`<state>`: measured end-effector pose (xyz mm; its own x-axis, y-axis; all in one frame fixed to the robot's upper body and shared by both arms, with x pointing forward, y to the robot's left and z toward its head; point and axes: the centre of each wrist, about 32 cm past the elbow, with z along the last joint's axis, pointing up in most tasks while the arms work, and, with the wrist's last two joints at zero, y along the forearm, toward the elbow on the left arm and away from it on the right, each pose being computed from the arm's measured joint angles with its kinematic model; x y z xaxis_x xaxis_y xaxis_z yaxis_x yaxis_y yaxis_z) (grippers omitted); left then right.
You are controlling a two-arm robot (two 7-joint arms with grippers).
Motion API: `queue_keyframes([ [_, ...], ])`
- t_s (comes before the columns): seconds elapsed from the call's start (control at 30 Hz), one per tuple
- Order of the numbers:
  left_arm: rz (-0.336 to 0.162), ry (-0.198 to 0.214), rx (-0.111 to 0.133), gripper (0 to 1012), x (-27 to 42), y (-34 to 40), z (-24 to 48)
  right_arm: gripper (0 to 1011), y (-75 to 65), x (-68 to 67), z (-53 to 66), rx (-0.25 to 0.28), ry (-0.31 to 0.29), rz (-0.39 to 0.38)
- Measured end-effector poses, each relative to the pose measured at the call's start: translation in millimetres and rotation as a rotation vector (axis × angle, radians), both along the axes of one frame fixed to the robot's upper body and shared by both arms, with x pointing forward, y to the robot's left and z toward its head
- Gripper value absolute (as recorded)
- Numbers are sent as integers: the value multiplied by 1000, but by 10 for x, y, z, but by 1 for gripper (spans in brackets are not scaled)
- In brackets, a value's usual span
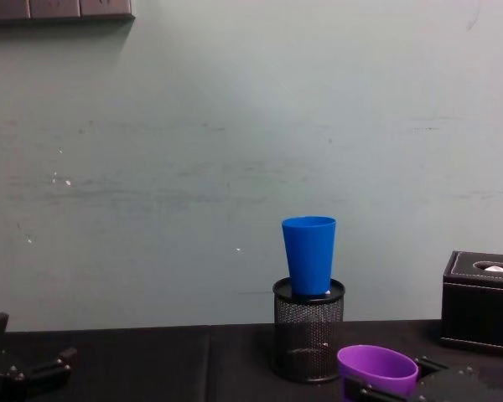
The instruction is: Pick up one cup with a gripper and tap it against the other cup.
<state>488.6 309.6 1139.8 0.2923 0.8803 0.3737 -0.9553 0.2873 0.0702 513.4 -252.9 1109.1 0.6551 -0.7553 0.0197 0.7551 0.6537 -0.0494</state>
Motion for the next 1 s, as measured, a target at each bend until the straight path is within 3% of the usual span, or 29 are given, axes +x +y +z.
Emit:
queue_keyframes([
  [1.0,0,0,0,1011,0,0,0,736,0,-1,-8,-2,0,5],
])
